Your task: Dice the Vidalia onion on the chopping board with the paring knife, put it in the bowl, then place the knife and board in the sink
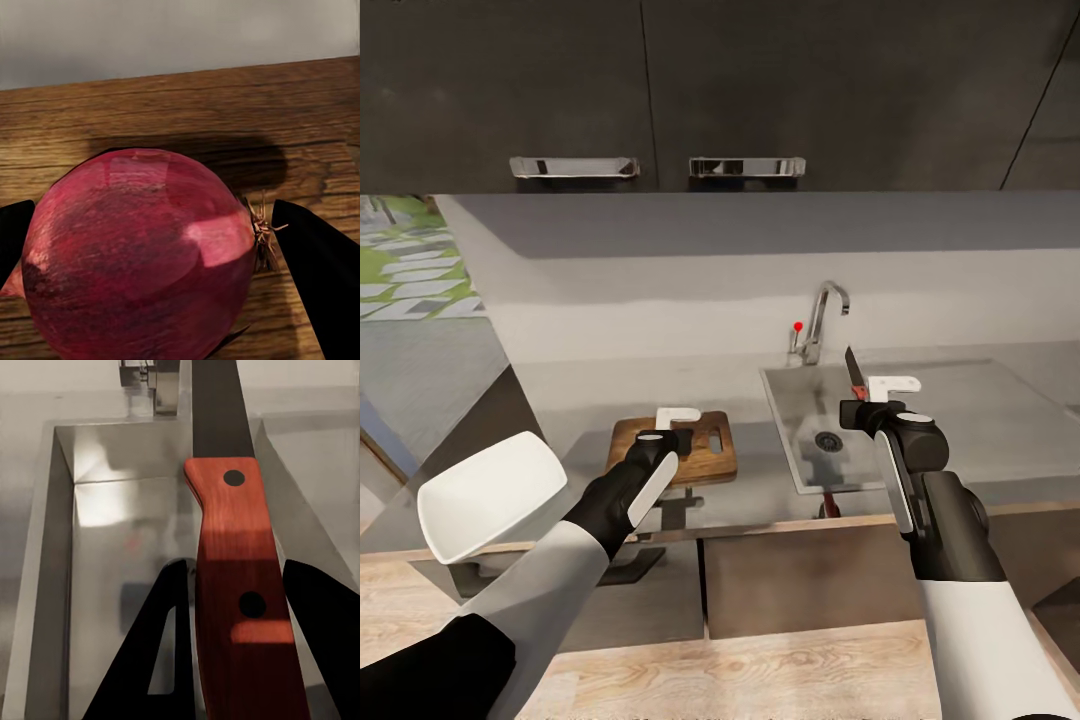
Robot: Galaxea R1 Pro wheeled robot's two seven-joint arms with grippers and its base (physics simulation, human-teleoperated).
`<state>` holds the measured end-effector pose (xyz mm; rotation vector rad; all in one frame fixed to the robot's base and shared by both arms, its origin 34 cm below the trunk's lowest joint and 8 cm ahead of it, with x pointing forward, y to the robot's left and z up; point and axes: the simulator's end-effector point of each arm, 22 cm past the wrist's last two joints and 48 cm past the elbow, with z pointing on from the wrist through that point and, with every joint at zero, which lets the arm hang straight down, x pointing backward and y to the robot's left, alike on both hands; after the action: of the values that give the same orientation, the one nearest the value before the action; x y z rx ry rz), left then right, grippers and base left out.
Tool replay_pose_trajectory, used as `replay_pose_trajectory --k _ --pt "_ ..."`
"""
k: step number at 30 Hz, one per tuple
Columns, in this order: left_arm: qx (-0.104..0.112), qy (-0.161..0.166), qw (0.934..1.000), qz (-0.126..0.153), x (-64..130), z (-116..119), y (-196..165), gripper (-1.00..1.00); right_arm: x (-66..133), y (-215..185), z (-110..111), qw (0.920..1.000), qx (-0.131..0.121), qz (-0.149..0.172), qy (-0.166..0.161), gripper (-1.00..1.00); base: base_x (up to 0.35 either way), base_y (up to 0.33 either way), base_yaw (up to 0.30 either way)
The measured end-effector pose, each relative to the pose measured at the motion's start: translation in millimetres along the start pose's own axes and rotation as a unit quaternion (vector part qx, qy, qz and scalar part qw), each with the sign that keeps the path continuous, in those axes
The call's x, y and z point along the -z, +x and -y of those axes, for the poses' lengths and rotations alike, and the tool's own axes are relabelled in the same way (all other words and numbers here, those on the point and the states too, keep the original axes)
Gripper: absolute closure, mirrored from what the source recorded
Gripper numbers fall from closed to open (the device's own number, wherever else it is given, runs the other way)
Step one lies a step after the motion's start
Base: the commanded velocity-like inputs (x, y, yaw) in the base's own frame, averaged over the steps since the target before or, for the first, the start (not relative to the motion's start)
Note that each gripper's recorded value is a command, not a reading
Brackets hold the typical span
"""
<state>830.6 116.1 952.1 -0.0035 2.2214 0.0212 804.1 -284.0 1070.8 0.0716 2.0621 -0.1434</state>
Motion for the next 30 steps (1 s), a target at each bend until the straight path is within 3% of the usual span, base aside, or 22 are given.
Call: replay_pose_trajectory --k 26,27,30 --pt "-0.003 -0.001 1.0000 0.000 -0.5 0.4 0.3 1.00 -0.8 1.2 0.3 1.0000 0.000 -0.001 0.000 1.00 0.000 0.000 0.000" --pt "-0.003 -0.001 1.0000 0.000 -0.5 0.4 0.3 -1.00 -0.8 1.2 0.3 1.0000 0.000 -0.001 0.000 1.00 0.000 0.000 0.000" --pt "0.000 0.001 1.0000 0.000 -0.4 1.4 0.5 -1.00 -1.0 1.3 0.1 1.0000 0.000 -0.001 0.000 1.00 0.000 0.000 0.000"
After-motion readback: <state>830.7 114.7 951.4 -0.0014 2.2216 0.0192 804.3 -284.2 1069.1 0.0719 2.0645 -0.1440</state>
